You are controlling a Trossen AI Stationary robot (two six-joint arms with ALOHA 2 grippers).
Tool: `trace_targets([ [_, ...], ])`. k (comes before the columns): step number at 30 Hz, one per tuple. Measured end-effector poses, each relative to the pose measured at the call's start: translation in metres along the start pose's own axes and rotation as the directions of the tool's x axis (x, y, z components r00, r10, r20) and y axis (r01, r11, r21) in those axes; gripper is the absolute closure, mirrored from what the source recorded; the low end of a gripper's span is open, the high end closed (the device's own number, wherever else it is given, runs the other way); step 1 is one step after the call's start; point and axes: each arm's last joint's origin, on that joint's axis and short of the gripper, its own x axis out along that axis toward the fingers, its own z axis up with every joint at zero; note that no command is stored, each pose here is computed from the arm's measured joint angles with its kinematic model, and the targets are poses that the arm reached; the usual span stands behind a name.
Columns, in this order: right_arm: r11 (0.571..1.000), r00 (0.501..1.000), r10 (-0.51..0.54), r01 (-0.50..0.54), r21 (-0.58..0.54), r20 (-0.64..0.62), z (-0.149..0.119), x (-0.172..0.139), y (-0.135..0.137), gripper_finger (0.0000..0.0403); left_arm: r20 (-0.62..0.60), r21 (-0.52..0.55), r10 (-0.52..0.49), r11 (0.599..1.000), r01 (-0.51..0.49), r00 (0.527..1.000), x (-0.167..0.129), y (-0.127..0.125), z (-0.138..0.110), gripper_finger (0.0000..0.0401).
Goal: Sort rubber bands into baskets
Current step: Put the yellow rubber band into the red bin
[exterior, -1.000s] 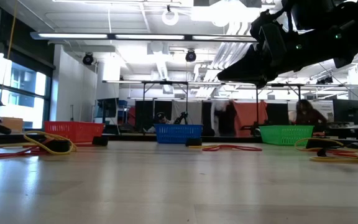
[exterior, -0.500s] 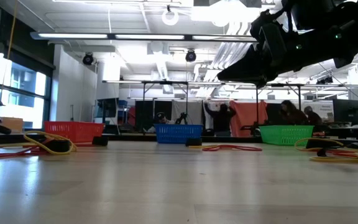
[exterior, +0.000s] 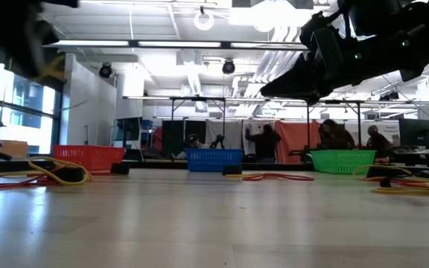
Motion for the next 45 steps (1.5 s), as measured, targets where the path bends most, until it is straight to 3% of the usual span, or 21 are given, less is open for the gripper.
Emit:
trace_targets([
  [9,1.000,1.000,-0.001,0.001,-0.002,-0.007,-0.001,0.000,0.000,0.0403,0.094,-0.124,0.156,0.982,-0.144,0.983,-0.009,0.080,0.031,0.0401],
  [16,1.000,1.000,-0.001,0.001,-0.002,-0.007,-0.001,0.000,0.000,0.0403,0.006,-0.238,0.283,0.932,-0.273,0.959,-0.003,0.144,0.041,0.0401],
  [23,1.000,1.000,-0.002,0.002,-0.002,-0.012,-0.001,0.000,0.000,0.0403,-0.077,-0.311,0.382,0.868,-0.386,0.921,-0.004,0.202,0.035,0.0401],
  [34,1.000,1.000,-0.002,0.003,0.002,-0.020,-0.002,0.000,0.000,0.0403,-0.185,-0.395,0.375,0.818,-0.418,0.908,0.014,0.266,0.026,0.0401],
  [45,1.000,1.000,-0.003,0.003,0.000,-0.027,-0.003,0.000,0.000,0.0403,-0.328,-0.461,0.251,0.799,-0.387,0.911,0.060,0.312,0.013,0.0398],
])
